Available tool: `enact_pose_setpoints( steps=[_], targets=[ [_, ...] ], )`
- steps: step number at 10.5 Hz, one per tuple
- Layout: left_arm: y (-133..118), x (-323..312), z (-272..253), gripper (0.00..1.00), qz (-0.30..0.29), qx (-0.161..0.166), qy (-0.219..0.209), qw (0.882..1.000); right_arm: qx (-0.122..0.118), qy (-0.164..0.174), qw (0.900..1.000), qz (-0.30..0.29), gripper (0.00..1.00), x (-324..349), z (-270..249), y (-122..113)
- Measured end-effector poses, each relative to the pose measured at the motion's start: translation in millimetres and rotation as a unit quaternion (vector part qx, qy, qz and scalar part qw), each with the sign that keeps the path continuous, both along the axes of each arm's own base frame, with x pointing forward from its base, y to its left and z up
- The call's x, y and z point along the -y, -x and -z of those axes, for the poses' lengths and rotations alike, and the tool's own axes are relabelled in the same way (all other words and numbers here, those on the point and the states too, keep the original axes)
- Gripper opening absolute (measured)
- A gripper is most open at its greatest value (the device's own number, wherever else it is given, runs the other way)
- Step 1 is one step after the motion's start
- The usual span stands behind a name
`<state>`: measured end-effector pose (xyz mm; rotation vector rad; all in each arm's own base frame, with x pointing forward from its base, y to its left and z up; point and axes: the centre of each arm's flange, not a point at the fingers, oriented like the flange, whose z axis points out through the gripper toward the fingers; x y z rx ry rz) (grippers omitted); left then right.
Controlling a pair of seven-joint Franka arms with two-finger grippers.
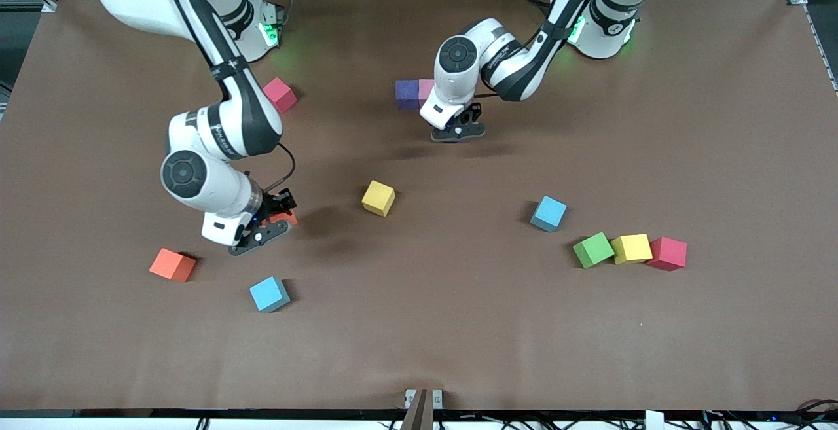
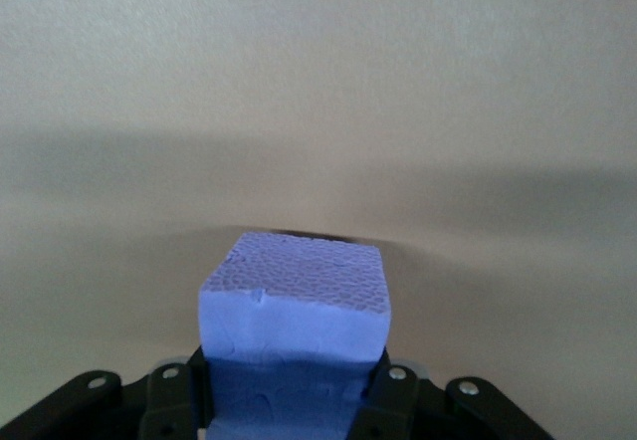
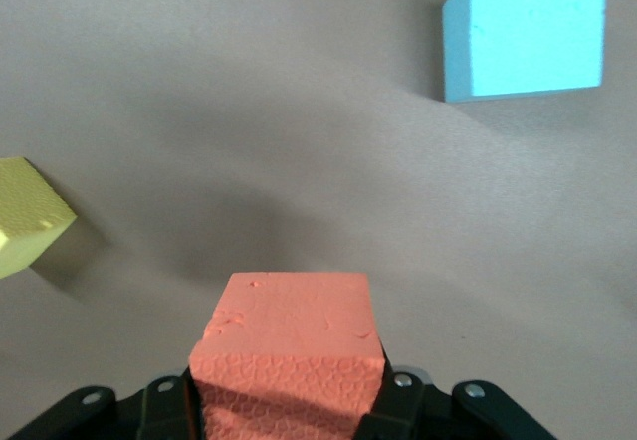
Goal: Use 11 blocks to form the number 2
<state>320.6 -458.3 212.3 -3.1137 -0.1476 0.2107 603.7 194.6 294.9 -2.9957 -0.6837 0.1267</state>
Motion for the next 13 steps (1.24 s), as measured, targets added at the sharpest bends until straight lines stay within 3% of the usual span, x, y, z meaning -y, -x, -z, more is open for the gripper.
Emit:
enact_pose_setpoints(
  steps=[3,13],
  targets=[
    [17,-5,16,0.55,0.009,-0.006,-0.009,1.000,0.000,0.001,1.000,0.003,0.56,3,0,-1],
    [34,2,19,0.55,0.024,-0.008,-0.004,1.000,0.000,-0.001,1.000,0.005,0.56,3,0,-1]
  ],
)
